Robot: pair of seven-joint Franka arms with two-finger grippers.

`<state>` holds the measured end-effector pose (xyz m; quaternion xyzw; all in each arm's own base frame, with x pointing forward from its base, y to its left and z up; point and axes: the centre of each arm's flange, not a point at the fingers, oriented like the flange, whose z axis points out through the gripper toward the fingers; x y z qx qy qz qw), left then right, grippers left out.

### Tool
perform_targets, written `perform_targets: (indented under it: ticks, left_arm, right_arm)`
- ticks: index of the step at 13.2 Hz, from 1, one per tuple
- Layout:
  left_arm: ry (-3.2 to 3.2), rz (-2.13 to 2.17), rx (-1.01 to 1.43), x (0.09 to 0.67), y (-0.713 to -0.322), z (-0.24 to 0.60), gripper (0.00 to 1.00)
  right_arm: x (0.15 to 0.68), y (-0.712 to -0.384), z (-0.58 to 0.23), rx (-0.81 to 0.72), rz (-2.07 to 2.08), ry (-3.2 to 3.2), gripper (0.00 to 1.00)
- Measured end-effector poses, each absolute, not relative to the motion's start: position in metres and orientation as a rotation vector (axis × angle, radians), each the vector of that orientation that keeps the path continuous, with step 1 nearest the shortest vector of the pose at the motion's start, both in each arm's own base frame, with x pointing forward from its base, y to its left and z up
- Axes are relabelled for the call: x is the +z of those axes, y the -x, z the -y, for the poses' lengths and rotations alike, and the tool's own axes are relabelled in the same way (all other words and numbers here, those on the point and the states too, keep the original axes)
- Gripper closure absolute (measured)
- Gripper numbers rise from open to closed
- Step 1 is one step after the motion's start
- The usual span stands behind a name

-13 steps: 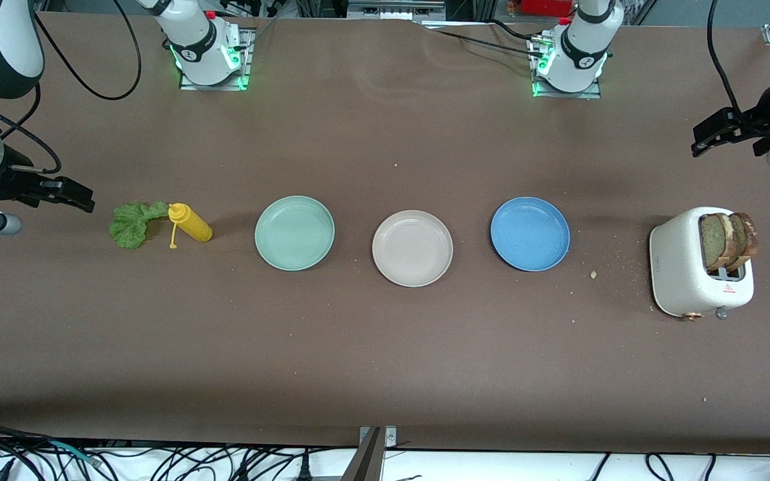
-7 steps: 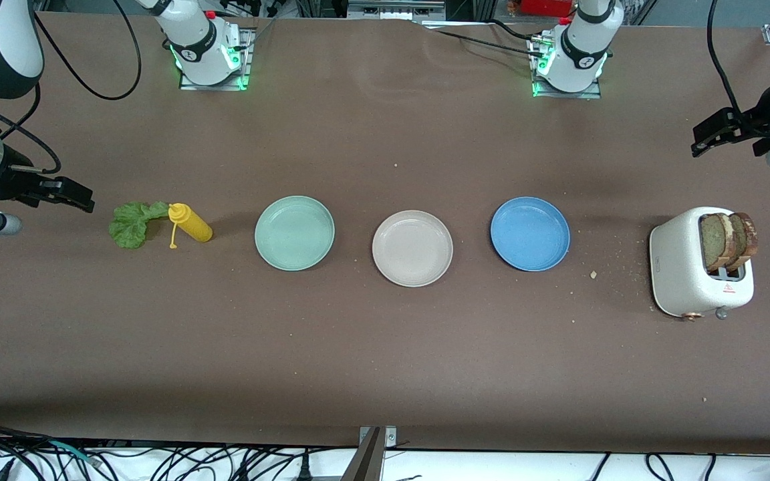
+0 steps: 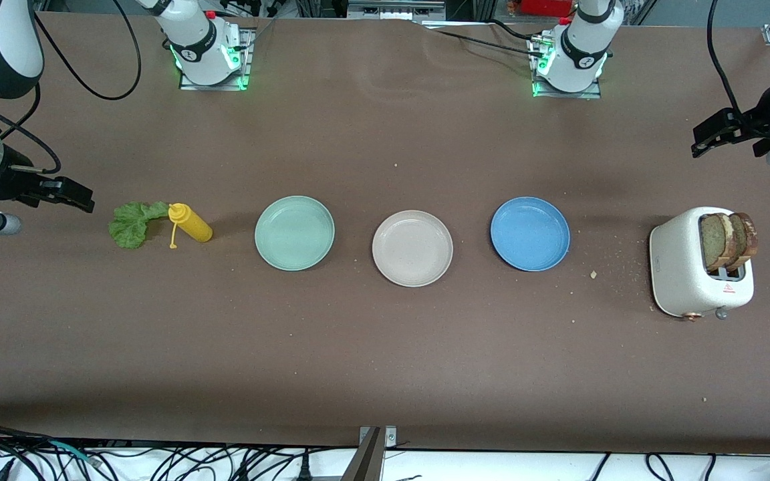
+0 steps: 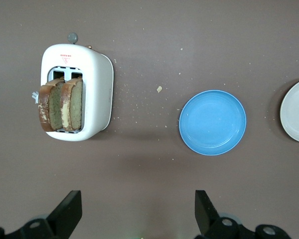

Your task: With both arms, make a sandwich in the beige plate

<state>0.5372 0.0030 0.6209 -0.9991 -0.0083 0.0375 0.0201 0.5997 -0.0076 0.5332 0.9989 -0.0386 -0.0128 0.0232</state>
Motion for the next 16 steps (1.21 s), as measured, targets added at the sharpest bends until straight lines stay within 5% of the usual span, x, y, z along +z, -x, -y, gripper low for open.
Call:
perform_targets:
  ticks: [16]
  left_arm:
    - [3.098,0.025,0.119,0.6167,-0.5405,-0.0028,0.0]
  right_arm:
    - [0.5332,-0.5997,0.0076,-0.04,0.119,-3.093,0.0]
